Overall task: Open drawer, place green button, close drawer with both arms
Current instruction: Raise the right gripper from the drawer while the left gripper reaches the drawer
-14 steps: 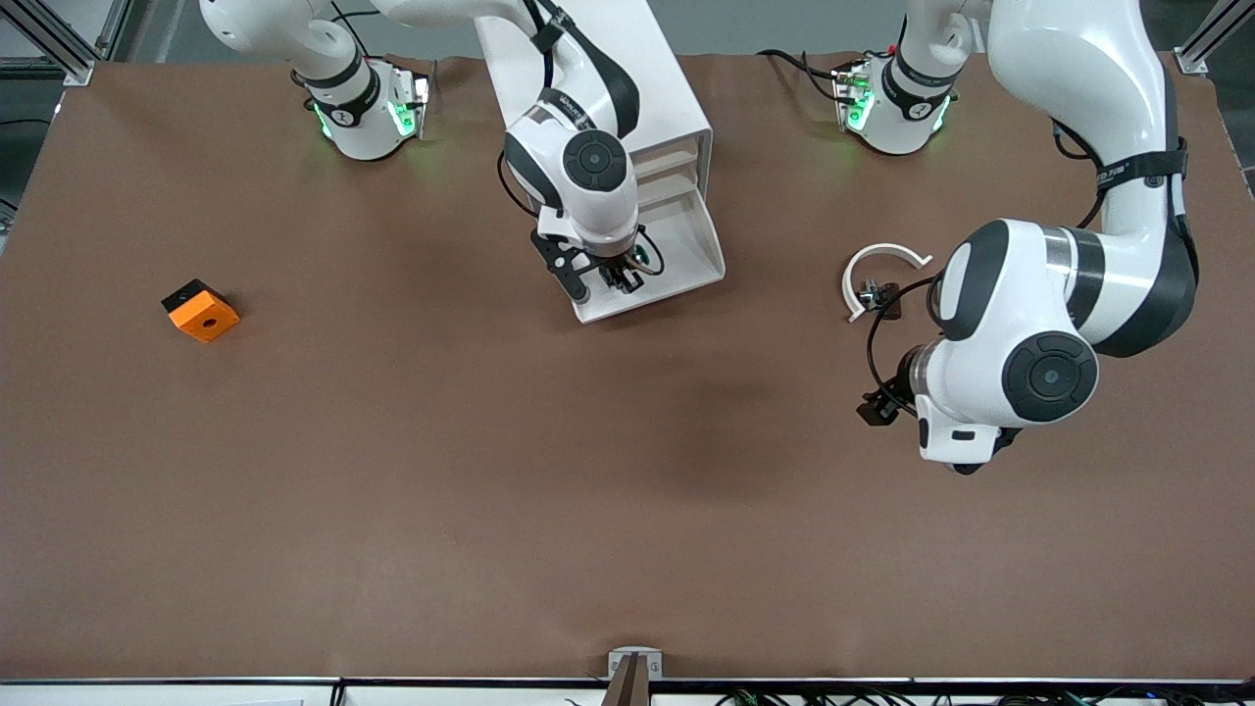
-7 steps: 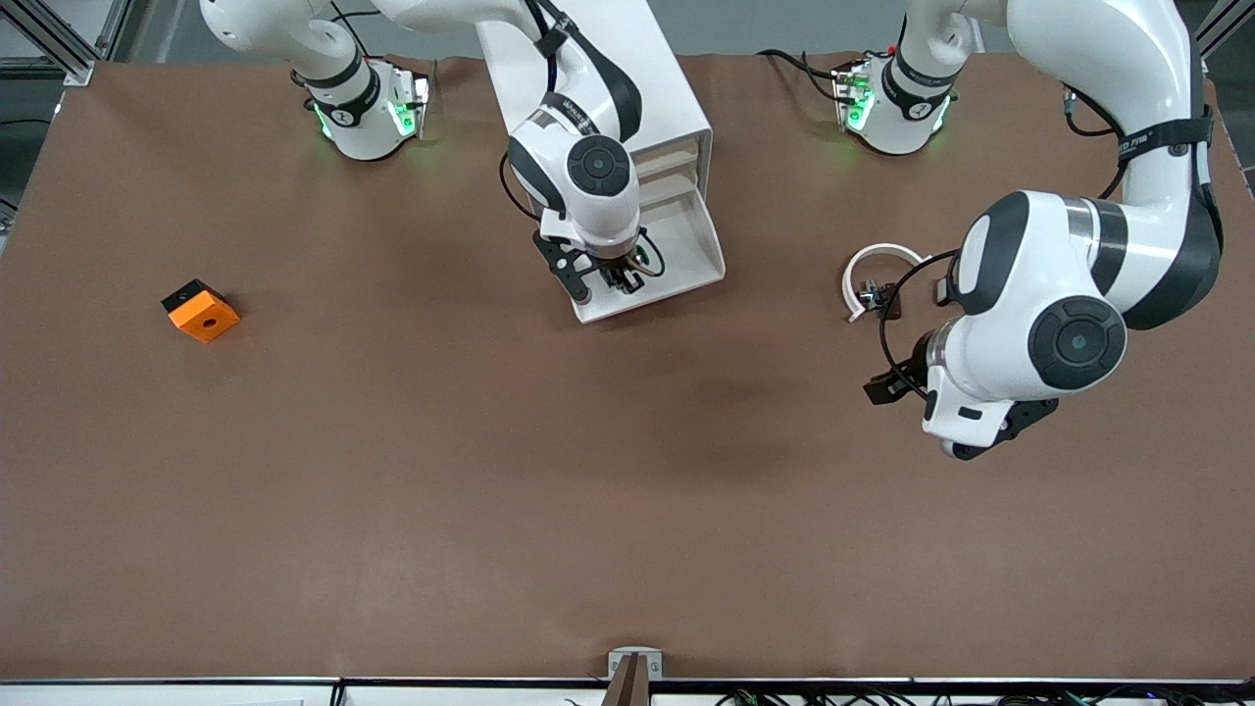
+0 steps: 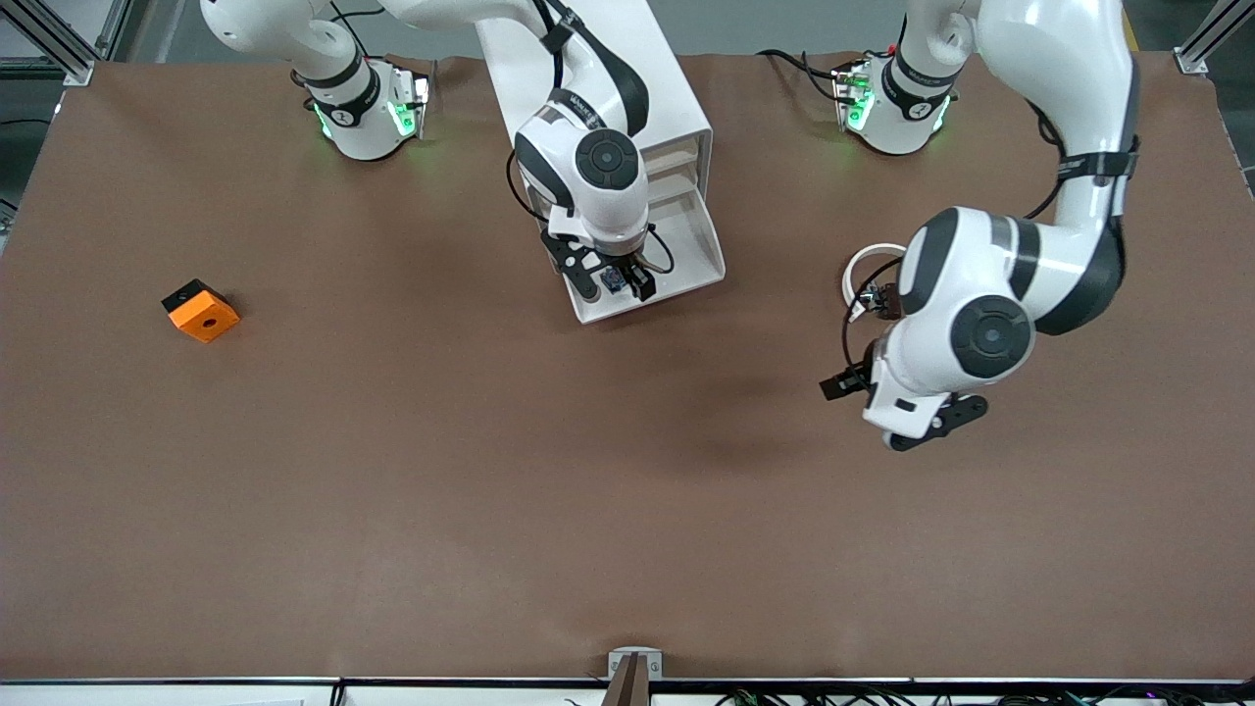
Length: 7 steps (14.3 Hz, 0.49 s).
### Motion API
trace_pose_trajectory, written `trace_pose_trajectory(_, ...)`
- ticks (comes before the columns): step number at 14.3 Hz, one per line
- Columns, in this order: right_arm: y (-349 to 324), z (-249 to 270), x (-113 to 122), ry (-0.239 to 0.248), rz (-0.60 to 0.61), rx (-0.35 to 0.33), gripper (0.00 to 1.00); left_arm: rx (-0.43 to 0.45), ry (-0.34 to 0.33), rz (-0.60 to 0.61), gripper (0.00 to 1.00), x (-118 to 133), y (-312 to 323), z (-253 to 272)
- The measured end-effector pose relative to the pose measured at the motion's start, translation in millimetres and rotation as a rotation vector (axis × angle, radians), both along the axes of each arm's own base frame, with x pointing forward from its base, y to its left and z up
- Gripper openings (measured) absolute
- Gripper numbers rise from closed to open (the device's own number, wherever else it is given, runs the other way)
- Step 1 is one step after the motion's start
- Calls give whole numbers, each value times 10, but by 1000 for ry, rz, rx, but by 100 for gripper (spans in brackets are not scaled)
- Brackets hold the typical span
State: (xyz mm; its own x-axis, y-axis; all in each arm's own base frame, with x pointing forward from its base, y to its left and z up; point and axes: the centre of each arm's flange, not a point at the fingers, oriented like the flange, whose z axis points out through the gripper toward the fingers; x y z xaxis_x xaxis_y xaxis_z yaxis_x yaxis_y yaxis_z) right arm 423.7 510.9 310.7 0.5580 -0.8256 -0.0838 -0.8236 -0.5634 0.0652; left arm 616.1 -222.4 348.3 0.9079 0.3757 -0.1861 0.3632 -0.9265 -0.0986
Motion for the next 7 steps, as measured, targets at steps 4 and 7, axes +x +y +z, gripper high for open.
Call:
trace_pose_trajectory(4, -382, 881, 644, 27, -74, -6, 100, -37, -46, -63, 100, -96, -499, -318)
trace_pose_trajectory(7, -1055, 1724, 1108, 33, -33, 20, 100, -57, -87, -51, 100, -304, -960, -630)
